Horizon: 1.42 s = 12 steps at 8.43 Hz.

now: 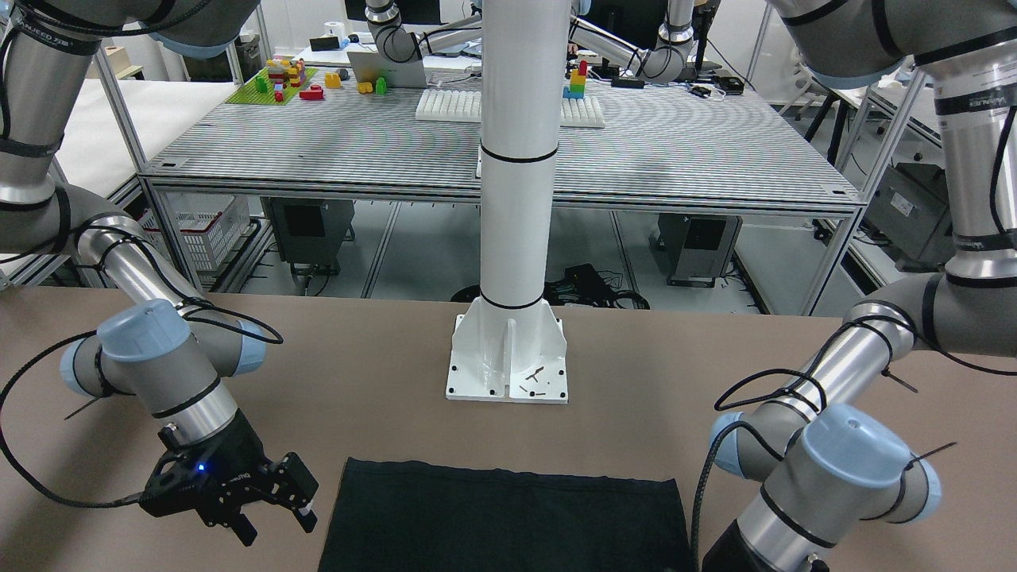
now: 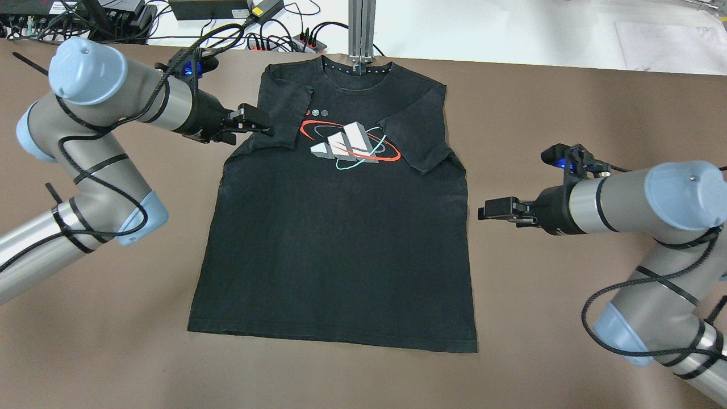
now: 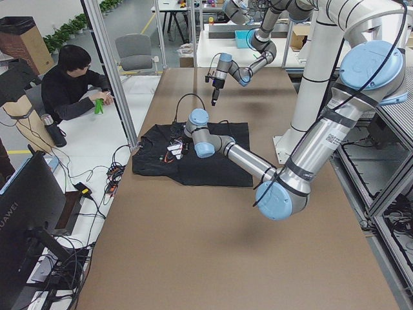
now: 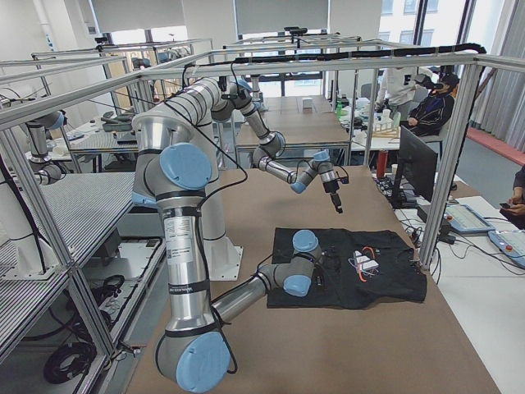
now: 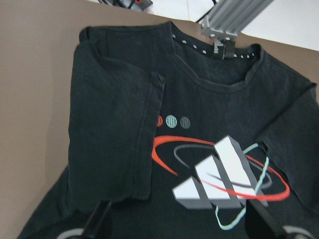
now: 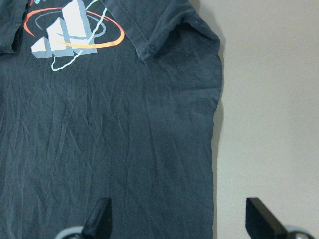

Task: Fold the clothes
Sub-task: 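Move both grippers down to the hem corners nearest the robot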

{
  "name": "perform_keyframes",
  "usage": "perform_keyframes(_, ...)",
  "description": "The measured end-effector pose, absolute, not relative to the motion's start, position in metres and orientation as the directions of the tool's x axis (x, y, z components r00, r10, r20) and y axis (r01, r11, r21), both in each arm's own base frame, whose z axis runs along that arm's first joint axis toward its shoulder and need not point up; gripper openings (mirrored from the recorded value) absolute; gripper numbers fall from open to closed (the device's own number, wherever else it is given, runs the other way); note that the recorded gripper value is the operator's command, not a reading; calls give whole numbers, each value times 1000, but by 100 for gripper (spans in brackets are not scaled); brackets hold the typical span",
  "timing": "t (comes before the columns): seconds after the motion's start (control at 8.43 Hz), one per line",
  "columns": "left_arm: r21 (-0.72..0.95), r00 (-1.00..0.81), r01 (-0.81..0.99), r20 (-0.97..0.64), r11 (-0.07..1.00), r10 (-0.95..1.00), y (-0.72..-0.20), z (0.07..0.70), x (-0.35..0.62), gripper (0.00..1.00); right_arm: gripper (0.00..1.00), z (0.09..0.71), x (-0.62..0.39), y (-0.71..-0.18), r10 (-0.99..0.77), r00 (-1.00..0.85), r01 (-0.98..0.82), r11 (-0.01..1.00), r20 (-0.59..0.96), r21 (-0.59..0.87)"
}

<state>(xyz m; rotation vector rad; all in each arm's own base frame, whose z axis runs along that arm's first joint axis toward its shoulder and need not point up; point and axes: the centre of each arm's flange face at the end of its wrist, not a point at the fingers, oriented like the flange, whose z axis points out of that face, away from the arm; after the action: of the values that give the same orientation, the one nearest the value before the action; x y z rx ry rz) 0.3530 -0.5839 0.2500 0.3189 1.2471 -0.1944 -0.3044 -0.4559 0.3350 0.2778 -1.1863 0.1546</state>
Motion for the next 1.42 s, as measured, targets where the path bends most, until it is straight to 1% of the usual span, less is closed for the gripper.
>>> perform_keyframes(0.36,75,276,258,-961,963,1,-500,295,335,94,94,375,-276,-401,90,266,-248,969,960,-22)
perform_keyframes(0.59,63,279,242,-960,968,-8,-464,323,319,94,94,394,-290,-370,132,225,-196,977,965,-88)
perform_keyframes(0.83,74,291,249,-957,966,-1,-440,354,319,94,94,401,-318,-346,128,231,-140,985,965,-97)
perform_keyframes(1.07,84,300,264,-954,961,1,-411,375,342,94,94,399,-342,-332,110,233,-109,990,966,-87)
perform_keyframes(1.42,75,309,288,-951,955,-18,-388,392,357,94,94,402,-385,-339,84,244,-88,994,966,-64)
